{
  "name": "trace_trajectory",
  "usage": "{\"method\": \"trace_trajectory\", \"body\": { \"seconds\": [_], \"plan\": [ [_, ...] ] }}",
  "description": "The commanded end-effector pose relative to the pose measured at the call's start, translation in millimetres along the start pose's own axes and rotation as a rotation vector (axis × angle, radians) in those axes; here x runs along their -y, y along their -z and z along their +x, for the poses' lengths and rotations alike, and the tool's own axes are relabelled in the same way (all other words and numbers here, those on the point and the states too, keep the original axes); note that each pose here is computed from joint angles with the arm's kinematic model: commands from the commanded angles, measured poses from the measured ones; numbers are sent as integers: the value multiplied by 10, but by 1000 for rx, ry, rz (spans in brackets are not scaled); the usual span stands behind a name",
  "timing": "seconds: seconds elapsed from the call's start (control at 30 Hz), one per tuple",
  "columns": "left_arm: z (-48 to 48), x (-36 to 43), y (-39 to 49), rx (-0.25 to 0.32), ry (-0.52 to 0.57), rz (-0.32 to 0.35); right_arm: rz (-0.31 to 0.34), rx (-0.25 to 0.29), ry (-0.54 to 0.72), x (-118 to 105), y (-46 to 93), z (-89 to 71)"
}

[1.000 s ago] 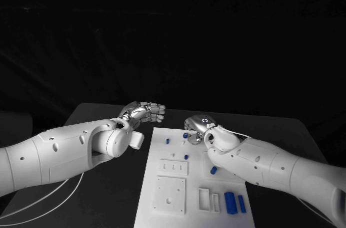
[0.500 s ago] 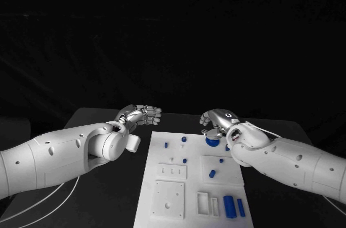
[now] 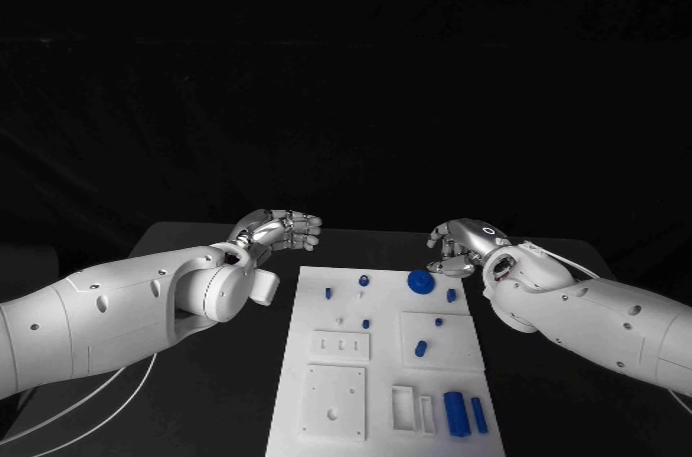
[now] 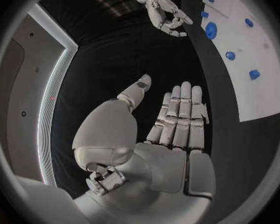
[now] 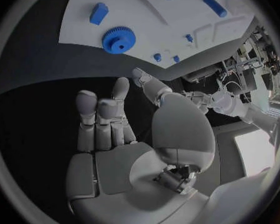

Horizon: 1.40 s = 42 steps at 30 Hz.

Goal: Assemble the parts on the task board

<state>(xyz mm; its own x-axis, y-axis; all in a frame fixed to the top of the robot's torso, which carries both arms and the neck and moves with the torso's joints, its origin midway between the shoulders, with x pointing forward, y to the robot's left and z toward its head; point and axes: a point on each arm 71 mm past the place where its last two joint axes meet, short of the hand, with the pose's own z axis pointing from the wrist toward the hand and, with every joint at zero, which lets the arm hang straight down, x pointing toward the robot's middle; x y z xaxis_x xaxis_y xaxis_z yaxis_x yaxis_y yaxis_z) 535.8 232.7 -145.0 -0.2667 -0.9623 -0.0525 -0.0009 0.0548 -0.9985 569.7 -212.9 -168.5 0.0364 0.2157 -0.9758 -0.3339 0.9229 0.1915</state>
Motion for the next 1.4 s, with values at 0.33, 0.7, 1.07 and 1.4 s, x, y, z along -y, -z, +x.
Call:
{"method": "trace_trajectory", "body": {
  "seconds": [0.33,0.7,1.07,1.4],
  "plan": [
    [55,21,-10,-21,-2,21,23,-186,-40,72,-40,299],
    [47,19,-11,-18,-3,20,36,-185,-47,23,-53,437],
    [46,18,-10,-19,-3,18,50,-216,-50,34,-67,503],
    [46,16,-14,-20,-3,17,65,-231,-63,93,-59,508]
  ]
}}
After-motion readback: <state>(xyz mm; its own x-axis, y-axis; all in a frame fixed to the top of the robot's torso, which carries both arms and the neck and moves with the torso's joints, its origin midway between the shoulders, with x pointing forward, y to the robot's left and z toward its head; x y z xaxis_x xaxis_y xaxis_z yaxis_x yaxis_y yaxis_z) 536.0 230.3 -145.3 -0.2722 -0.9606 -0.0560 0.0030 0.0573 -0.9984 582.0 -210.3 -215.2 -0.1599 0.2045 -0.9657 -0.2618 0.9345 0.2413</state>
